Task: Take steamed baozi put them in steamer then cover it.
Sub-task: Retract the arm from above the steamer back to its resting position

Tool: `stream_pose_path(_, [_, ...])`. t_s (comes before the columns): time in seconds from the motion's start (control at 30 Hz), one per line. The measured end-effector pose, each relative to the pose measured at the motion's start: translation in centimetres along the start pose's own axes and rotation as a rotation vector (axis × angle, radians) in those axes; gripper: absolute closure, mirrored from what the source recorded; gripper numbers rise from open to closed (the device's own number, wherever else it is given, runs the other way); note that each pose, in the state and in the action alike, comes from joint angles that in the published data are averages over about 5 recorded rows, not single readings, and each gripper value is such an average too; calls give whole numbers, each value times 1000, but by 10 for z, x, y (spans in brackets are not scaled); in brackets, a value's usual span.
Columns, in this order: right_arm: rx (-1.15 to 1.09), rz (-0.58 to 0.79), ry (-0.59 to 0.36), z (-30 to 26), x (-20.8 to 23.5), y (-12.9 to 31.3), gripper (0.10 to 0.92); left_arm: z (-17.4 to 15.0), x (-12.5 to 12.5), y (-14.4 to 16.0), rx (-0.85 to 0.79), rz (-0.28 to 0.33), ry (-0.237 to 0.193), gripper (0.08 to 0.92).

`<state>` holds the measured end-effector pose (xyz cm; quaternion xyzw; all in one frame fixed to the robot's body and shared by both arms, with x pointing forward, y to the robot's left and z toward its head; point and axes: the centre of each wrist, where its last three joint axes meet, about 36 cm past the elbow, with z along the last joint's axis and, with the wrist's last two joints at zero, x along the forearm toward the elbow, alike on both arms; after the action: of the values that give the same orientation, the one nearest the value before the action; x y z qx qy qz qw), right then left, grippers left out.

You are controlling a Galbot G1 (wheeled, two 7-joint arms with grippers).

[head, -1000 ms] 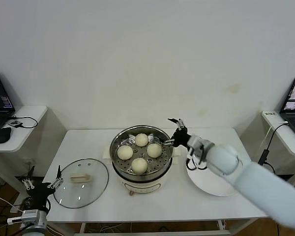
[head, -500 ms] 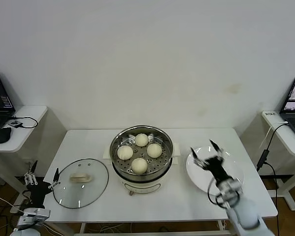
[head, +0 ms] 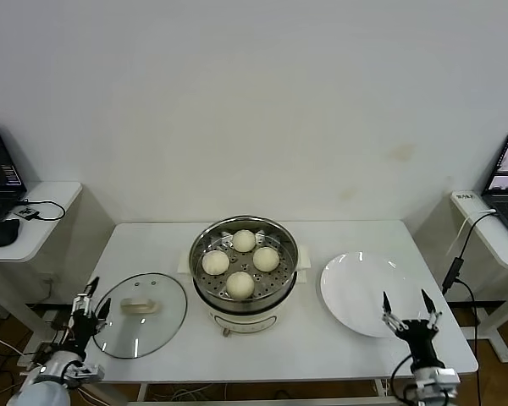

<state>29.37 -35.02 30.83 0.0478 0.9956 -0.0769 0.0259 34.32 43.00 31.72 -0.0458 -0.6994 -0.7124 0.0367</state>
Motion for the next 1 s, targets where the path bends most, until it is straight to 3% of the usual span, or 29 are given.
stream_pose_path(0.43, [3,70,17,11,30,4,200,-16,10,-11,-105,106,-63,177])
stream_pose_path(0.67, [4,82,27,16,36,8,199,-27,9,-12,-109,108,-100,177])
stream_pose_path(1.0, [11,90,50,22,48,13,199,-28,-14,-7,-118,98,-117,177])
